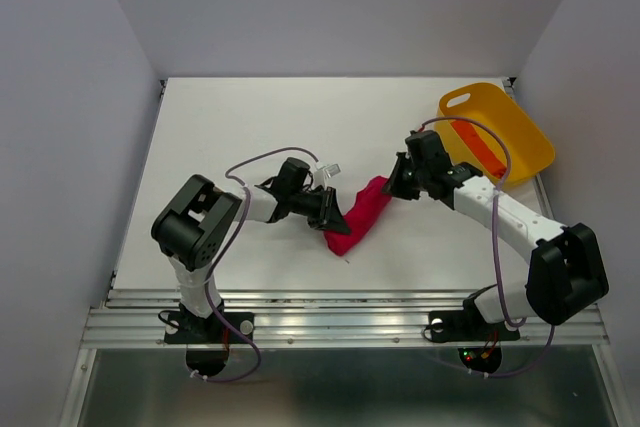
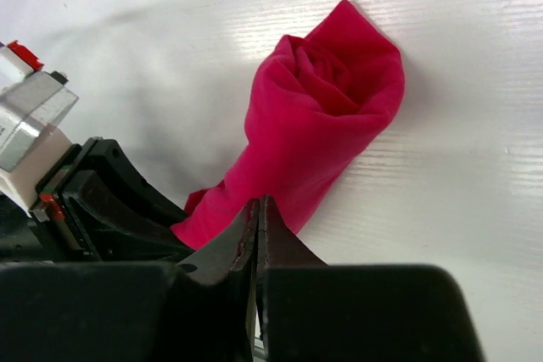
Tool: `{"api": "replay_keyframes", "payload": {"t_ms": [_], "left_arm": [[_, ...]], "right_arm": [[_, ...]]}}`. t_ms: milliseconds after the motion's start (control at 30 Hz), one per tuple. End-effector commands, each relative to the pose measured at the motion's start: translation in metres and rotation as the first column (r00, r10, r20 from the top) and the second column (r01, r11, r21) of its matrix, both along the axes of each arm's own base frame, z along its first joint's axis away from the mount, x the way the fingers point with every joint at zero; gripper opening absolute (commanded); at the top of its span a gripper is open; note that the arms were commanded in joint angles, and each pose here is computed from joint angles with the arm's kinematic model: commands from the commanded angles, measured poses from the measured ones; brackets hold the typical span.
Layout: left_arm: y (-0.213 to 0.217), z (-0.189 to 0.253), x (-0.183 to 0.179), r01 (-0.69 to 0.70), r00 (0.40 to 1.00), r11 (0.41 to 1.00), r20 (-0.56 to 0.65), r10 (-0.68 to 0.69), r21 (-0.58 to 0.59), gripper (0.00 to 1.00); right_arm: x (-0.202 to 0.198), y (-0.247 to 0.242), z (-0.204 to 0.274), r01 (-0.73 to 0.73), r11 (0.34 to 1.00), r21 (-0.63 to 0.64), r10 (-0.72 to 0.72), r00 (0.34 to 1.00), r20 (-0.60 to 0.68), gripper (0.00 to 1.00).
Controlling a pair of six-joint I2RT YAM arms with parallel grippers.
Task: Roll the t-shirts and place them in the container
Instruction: Roll the T-shirt to the center of the board.
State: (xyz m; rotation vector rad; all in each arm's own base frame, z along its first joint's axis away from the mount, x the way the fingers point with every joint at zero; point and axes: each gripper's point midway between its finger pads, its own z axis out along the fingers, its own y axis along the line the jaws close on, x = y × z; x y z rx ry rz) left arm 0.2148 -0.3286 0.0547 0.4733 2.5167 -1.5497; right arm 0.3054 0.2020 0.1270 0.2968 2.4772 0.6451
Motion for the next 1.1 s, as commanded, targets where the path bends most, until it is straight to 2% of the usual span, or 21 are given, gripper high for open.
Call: {"api": "replay_keyframes", "payload": {"t_ms": [0,333,500,900,933,967,1000,1033,1067], "left_arm": [[0.002,0.005,-0.005,0.013,0.999,0.999,-0.036,-0.014,-0.045,0.0],[0.001,0.001,-0.002,0.014,0.999,0.999,-0.05,-0.016,-0.043,0.0],[0.0,0.003,0.0,0.014,0.999,0.999,-0.05,-0.017,-0.047,0.0],[0.007,0.0,0.002,0.005,1.0,1.0,-0.028,-0.006,-0.008,0.0],[0.009,-0.002,0.003,-0.004,0.999,1.0,-0.033,0.005,0.013,0.08],[0.009,-0.001,0.004,0.0,1.0,1.0,-0.021,0.0,0.011,0.08],[0.011,-0.004,0.007,-0.015,1.0,0.999,-0.011,0.015,0.032,0.27],[0.014,-0.004,0.008,-0.016,1.0,0.998,-0.003,0.017,0.053,0.37],[0.016,-0.004,0.009,-0.024,1.0,0.998,0.007,0.023,0.066,0.42]], "right_arm": [[0.001,-0.002,0.011,-0.033,0.999,-0.033,0.034,0.999,0.04,0.01],[-0.001,0.023,0.001,-0.108,0.994,-0.012,0.109,0.994,0.018,0.01],[0.012,0.03,-0.008,-0.093,0.996,-0.008,0.093,0.996,0.007,0.01],[0.042,0.031,-0.046,-0.049,0.994,-0.099,0.046,0.998,-0.034,0.01],[0.044,0.028,-0.052,-0.039,0.992,-0.116,0.035,0.999,-0.039,0.01],[0.043,0.028,-0.052,-0.039,0.992,-0.117,0.035,0.999,-0.04,0.01],[0.045,0.024,-0.056,-0.022,0.99,-0.139,0.017,0.999,-0.039,0.01],[0.045,0.019,-0.062,-0.007,0.987,-0.162,0.0,0.999,-0.043,0.01],[0.046,0.016,-0.066,0.002,0.984,-0.177,-0.011,0.999,-0.047,0.01]]}}
